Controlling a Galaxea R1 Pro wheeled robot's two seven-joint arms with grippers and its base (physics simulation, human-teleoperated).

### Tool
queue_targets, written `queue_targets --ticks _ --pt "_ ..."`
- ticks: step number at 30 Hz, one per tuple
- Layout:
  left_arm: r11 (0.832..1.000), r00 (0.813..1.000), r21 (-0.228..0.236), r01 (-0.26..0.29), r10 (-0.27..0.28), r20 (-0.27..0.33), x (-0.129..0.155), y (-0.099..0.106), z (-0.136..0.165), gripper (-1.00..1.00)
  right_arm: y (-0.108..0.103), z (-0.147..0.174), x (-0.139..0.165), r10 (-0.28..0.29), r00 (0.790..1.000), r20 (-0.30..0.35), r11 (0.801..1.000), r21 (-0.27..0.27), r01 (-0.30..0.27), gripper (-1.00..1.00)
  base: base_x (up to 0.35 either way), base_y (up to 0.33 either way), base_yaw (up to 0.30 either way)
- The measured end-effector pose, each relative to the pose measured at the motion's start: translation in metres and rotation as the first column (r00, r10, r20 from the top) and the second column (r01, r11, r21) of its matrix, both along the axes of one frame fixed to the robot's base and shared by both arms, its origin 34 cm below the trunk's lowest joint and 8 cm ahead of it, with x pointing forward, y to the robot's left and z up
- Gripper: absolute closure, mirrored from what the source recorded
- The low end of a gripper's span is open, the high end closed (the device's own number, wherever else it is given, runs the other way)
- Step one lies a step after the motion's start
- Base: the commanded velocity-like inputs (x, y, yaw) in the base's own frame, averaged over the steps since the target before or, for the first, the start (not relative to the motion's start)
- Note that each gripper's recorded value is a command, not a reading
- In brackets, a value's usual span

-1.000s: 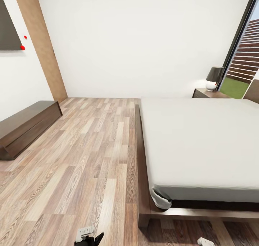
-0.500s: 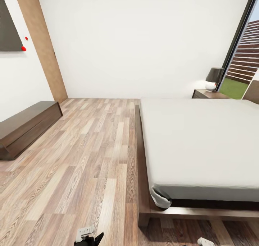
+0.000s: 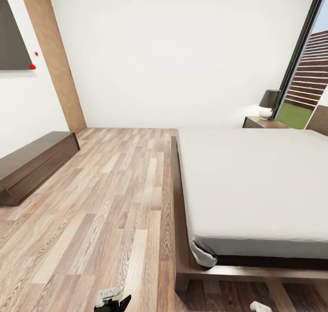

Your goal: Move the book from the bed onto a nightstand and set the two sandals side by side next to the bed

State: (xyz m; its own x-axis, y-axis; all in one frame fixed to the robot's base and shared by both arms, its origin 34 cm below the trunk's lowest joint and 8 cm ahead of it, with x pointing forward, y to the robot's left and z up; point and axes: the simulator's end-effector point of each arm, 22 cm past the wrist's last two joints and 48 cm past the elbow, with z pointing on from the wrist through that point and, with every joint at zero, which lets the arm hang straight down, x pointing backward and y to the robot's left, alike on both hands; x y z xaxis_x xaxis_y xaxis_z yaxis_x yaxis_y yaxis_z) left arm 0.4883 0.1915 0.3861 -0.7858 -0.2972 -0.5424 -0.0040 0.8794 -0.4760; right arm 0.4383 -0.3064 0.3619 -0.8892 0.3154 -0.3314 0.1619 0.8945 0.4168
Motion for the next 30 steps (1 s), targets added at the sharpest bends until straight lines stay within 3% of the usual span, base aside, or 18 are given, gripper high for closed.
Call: queue_targets --ticks 30 --pt "1.0 0.999 0.0 0.001 -0.001 0.048 0.014 -0.001 0.018 -1.0 0.0 0.016 0.015 0.001 0.999 0.049 1.0 0.0 -0.001 -1.0 0.0 0.0 0.0"
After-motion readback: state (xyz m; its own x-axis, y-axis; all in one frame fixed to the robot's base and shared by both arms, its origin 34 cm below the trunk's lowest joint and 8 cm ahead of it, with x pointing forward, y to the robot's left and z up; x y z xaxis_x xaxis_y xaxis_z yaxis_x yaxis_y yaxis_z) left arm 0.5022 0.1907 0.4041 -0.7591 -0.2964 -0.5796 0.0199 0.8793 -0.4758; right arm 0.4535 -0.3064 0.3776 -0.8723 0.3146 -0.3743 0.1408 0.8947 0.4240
